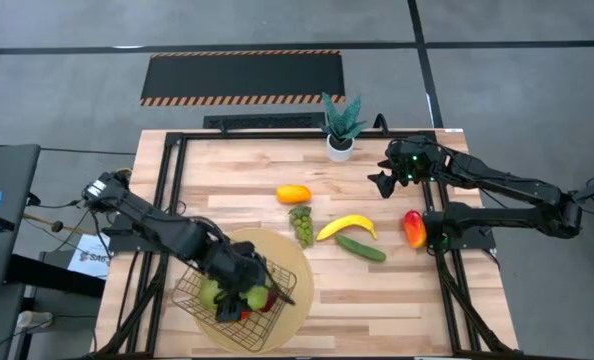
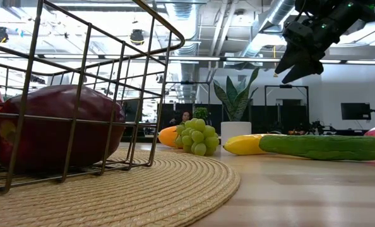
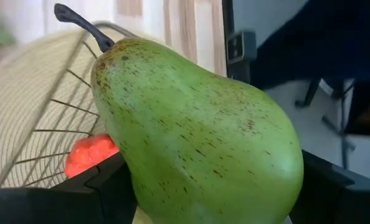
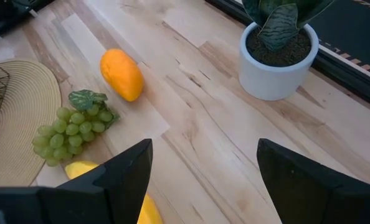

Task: Build produce basket
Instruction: Put the pear into the mesh basket

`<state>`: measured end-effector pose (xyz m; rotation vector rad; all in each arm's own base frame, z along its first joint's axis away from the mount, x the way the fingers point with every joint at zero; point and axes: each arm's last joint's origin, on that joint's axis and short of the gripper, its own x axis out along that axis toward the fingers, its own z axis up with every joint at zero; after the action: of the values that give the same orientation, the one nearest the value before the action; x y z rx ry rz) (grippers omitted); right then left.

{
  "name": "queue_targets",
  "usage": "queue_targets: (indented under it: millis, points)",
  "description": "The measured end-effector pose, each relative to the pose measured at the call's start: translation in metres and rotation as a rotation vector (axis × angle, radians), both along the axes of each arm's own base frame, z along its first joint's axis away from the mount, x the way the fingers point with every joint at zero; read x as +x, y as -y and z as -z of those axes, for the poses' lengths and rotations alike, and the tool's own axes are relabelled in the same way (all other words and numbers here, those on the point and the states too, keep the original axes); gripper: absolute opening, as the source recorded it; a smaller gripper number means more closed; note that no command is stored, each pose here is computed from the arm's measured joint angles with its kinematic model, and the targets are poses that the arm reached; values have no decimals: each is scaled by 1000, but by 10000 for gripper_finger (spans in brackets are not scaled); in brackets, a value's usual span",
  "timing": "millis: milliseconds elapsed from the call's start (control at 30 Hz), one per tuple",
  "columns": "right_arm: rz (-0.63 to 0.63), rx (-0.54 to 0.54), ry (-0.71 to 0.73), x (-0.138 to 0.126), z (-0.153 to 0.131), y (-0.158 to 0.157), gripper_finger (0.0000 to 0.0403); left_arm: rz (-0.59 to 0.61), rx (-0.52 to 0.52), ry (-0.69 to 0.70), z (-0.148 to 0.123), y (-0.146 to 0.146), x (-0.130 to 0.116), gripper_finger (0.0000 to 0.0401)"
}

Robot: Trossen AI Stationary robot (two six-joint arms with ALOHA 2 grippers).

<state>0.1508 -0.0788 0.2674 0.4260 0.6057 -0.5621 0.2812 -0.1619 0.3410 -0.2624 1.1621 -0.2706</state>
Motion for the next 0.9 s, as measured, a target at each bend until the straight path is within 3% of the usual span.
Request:
queue_targets:
  millis: [500, 767, 900]
  points:
    - [0, -1, 0, 0, 0, 0, 311, 186, 89, -165, 64, 45, 19, 292]
    - [0, -7, 13, 1, -1, 0, 311, 183, 148, -222, 91, 50, 30, 294]
    - [-1, -7, 12, 1, -1, 0, 311, 168, 132, -216, 91, 51, 31, 306]
